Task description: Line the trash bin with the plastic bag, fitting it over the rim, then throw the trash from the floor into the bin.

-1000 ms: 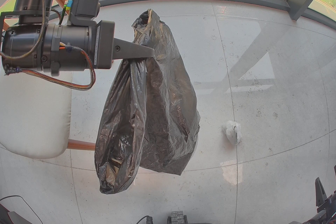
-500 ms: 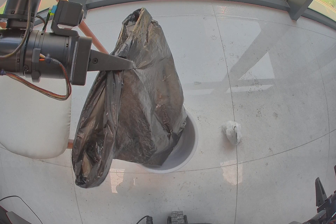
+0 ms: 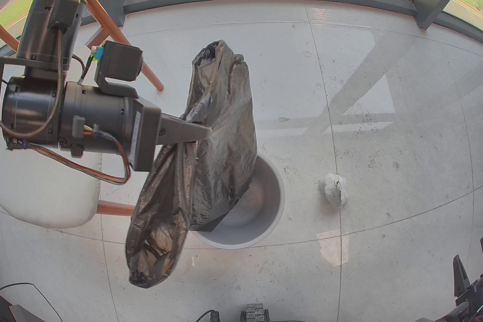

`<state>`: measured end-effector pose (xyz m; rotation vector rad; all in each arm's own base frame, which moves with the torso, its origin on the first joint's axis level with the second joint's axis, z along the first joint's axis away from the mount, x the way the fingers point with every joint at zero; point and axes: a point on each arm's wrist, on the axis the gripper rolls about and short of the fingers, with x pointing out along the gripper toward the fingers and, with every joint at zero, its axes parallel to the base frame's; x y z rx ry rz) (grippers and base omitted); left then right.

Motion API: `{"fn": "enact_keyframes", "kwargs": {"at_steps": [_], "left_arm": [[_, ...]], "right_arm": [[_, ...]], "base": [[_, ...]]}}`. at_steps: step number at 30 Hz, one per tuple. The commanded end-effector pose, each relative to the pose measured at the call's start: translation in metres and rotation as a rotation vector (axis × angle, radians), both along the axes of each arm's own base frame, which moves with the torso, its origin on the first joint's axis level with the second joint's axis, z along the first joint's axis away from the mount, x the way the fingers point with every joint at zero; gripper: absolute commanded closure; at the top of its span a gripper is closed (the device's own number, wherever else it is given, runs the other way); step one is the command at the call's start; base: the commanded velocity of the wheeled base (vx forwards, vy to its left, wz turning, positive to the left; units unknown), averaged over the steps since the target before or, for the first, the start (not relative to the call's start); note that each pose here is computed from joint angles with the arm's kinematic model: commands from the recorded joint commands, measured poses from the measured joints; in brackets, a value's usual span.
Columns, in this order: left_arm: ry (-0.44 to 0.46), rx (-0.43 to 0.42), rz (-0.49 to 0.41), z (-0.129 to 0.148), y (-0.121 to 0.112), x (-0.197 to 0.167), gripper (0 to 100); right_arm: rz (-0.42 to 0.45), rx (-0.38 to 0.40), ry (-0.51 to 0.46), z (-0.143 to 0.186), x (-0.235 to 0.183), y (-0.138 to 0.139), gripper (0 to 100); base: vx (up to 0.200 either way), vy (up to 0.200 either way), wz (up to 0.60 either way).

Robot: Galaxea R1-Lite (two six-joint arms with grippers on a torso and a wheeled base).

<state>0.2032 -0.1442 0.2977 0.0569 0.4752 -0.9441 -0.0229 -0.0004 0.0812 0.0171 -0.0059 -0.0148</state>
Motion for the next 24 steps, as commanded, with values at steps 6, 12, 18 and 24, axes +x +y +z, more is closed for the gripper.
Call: {"fn": "enact_keyframes", "kwargs": {"at_steps": [6, 12, 18, 24], "left_arm": [[-0.006, 0.059, -0.041, -0.038, -0.035, -0.006, 100], [-0.028, 0.205, 0.08, -0.06, -0.037, -0.017, 100], [-0.073, 0.269, 0.037, -0.067, -0.047, -0.026, 100], [-0.144, 0.414, -0.074, -0.088, -0.053, -0.043, 100]], "right_arm": [[0.0, 0.001, 0.007, -0.005, 0.001, 0.0, 0], [0.0, 0.004, 0.006, -0.005, 0.001, 0.0, 0], [-0.005, 0.004, 0.007, -0.005, 0.001, 0.0, 0], [-0.005, 0.003, 0.004, -0.005, 0.0, 0.0, 0]], "base": [[0.0, 0.0, 0.0], [0.0, 0.0, 0.0], [0.0, 0.0, 0.0], [0.0, 0.0, 0.0]]}}
